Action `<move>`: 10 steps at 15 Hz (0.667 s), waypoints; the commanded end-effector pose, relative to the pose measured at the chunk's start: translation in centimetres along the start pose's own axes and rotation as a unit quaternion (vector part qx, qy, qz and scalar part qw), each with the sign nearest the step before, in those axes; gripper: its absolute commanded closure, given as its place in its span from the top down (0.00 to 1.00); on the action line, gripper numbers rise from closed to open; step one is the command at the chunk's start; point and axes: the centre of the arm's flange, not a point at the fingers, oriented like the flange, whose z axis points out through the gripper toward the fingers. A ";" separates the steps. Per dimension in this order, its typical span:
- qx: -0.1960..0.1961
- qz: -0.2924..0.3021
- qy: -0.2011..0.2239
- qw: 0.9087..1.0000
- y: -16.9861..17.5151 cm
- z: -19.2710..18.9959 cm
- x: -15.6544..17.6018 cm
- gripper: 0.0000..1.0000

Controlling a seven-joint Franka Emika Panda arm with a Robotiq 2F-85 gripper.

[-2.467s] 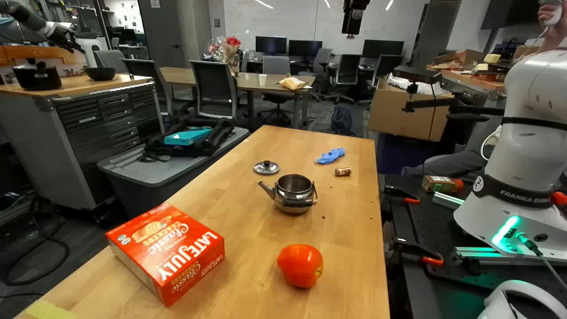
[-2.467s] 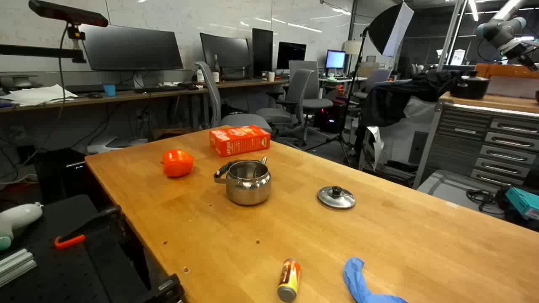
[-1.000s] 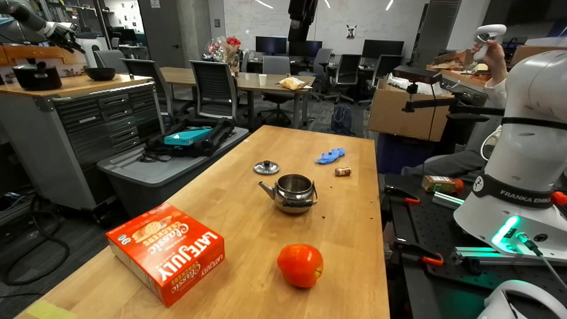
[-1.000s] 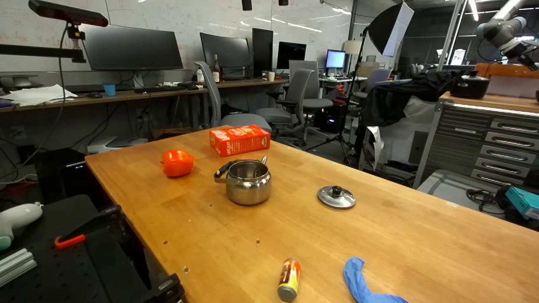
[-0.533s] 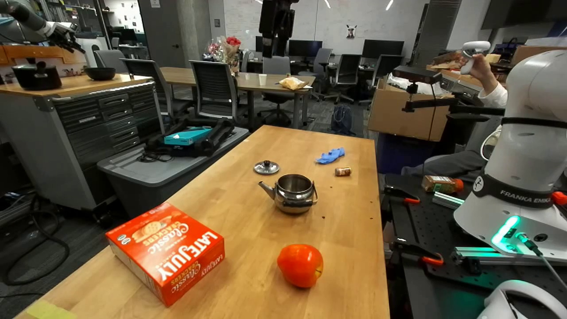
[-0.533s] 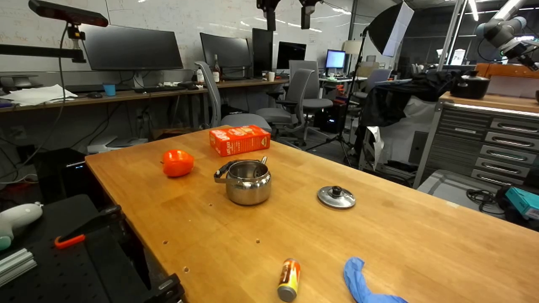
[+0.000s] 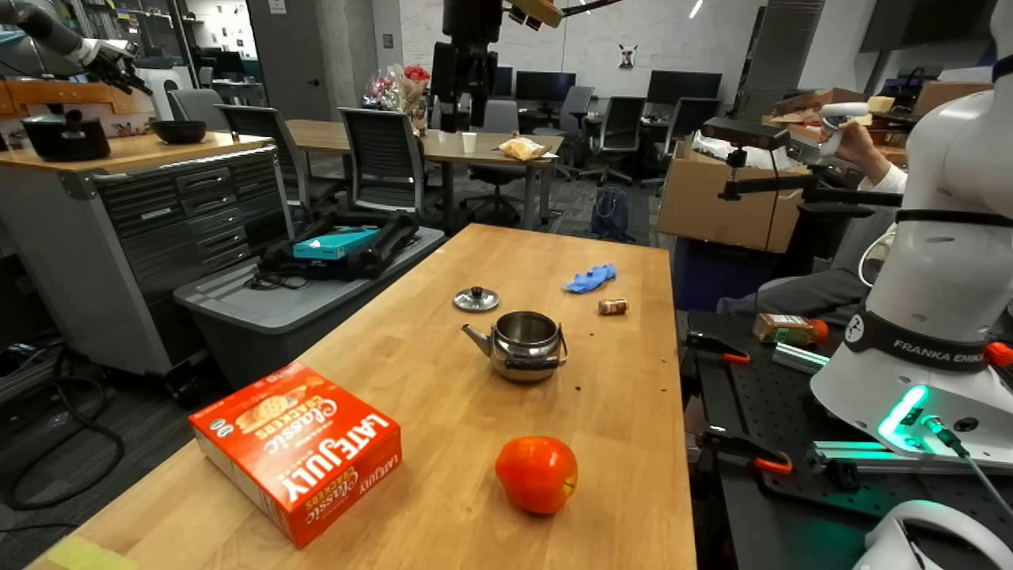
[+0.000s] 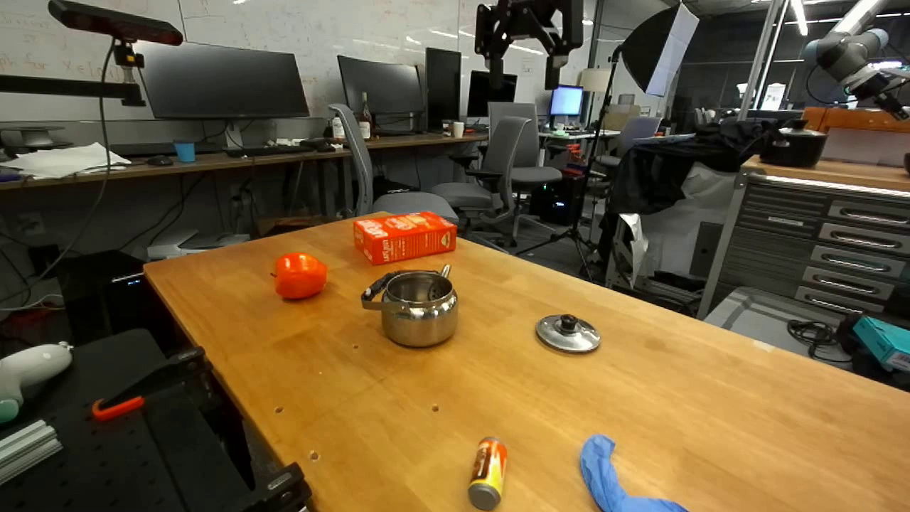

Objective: Cover the teapot with the silver lid on the table

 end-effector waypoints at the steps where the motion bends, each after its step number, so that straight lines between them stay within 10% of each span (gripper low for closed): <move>1: -0.005 0.018 0.005 1.000 1.4 1.3 2.5 1.00; 10: 0.009 0.043 -0.011 0.999 5.9 8.9 3.7 1.00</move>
